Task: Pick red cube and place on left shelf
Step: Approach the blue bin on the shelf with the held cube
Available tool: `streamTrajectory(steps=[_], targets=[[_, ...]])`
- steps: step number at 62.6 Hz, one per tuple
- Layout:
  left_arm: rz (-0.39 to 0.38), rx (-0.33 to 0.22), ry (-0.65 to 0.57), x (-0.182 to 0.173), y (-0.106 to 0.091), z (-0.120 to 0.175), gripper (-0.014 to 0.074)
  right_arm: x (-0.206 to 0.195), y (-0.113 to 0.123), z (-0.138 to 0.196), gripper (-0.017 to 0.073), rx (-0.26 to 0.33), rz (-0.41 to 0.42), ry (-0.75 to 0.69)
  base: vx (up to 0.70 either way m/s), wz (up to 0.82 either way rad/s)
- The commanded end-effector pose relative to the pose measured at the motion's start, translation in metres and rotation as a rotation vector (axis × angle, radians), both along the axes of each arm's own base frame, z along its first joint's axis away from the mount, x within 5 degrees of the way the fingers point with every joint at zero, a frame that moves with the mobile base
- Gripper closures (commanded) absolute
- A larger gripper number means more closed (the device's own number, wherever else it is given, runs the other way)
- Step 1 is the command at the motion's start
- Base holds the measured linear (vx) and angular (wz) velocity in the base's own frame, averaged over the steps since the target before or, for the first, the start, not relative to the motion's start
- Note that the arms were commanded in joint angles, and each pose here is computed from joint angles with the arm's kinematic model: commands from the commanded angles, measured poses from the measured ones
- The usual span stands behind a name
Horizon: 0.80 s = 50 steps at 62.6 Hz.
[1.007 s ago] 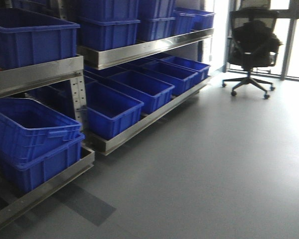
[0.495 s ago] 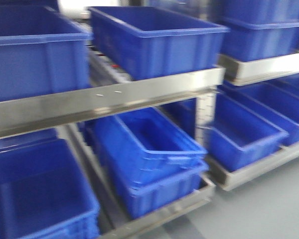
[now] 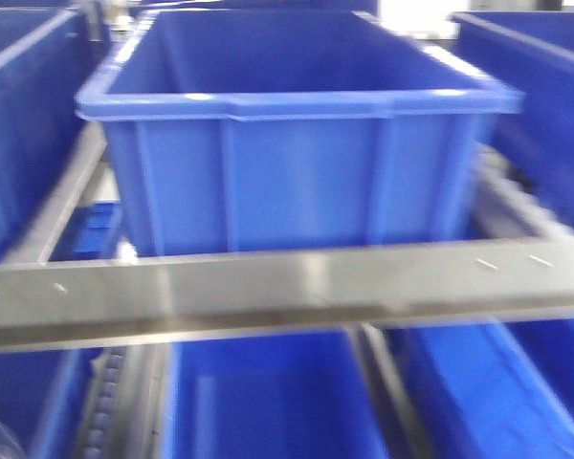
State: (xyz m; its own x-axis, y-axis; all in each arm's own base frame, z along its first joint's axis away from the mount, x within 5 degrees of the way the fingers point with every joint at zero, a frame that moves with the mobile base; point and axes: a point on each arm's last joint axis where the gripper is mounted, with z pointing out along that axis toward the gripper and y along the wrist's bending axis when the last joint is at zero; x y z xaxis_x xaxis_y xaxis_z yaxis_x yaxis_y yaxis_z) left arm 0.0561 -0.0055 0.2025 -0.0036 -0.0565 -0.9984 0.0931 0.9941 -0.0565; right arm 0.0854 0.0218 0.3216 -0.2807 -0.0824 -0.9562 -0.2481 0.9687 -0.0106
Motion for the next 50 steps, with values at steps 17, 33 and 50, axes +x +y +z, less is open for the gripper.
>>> streamTrajectory(steps=[17, 33, 50], targets=[[0.003, -0.013, -0.075, -0.0002, 0.0005, 0.0006, 0.0492, 0.0014, 0.0014, 0.0155, 0.0446, 0.005, 0.018, -0.097, 0.32, 0.31], [0.003, -0.013, -0.075, -0.0002, 0.0005, 0.0006, 0.0492, 0.0014, 0.0014, 0.0155, 0.0446, 0.005, 0.018, -0.097, 0.20, 0.13], [0.003, -0.013, -0.075, -0.0002, 0.0005, 0.0006, 0.0492, 0.0014, 0.0014, 0.0155, 0.0446, 0.005, 0.018, -0.097, 0.11, 0.09]])
